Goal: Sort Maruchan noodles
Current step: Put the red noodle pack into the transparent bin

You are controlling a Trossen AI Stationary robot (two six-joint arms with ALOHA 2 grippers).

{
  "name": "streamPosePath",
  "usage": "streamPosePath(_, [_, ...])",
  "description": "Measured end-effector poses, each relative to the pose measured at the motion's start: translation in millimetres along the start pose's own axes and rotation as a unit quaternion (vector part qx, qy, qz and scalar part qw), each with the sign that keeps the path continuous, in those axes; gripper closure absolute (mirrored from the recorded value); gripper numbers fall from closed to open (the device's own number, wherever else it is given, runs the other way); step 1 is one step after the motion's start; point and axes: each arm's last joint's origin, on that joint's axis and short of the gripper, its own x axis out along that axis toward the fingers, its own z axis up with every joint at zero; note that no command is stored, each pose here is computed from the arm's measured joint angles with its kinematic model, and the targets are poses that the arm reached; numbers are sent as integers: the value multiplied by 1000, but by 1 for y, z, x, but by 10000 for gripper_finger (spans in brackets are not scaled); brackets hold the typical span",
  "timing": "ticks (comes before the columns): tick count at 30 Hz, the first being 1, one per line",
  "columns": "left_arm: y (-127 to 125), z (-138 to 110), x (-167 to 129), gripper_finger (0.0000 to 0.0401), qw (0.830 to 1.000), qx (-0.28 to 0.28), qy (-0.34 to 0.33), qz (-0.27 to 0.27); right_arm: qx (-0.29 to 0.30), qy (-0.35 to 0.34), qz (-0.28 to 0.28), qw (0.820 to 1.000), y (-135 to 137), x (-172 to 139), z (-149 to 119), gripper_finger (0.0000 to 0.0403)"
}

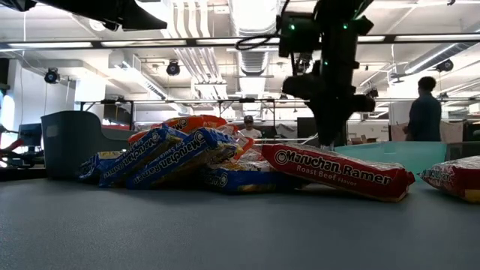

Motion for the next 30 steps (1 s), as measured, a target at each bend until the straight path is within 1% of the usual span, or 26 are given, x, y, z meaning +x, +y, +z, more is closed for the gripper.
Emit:
streamPosePath(3, [-1, 0, 2, 401, 1000, -1, -1, 0, 5, 1, -1, 1000, -5, 6, 0, 317])
streamPosePath(6, [-3, 1, 4, 401, 1000, -2, -3, 1, 14, -4, 23, 1000, -9, 11, 6, 275])
streamPosePath(10, [-6, 0, 7, 401, 1000, 12, 0, 0, 24, -12, 60, 998, -17, 17, 17, 223])
streamPosePath(12, [-7, -1, 8, 401, 1000, 15, 3, -1, 29, -9, 64, 998, -22, 21, 21, 200])
streamPosePath(15, [-8, -2, 9, 401, 1000, 19, 4, -1, 37, -1, 55, 998, -29, 27, 25, 168])
streamPosePath(18, [-8, -2, 9, 401, 1000, 24, 5, -2, 37, 1, 67, 997, -28, 32, 29, 138])
streamPosePath(24, [-8, -2, 9, 401, 1000, 28, 4, -1, 28, 13, 115, 993, -19, 46, 35, 94])
streamPosePath(27, [-8, -1, 9, 401, 1000, 29, 3, 0, 26, 11, 137, 990, -15, 52, 38, 84])
streamPosePath(30, [-8, -1, 9, 401, 1000, 29, 2, 0, 24, 4, 152, 988, -13, 54, 40, 83])
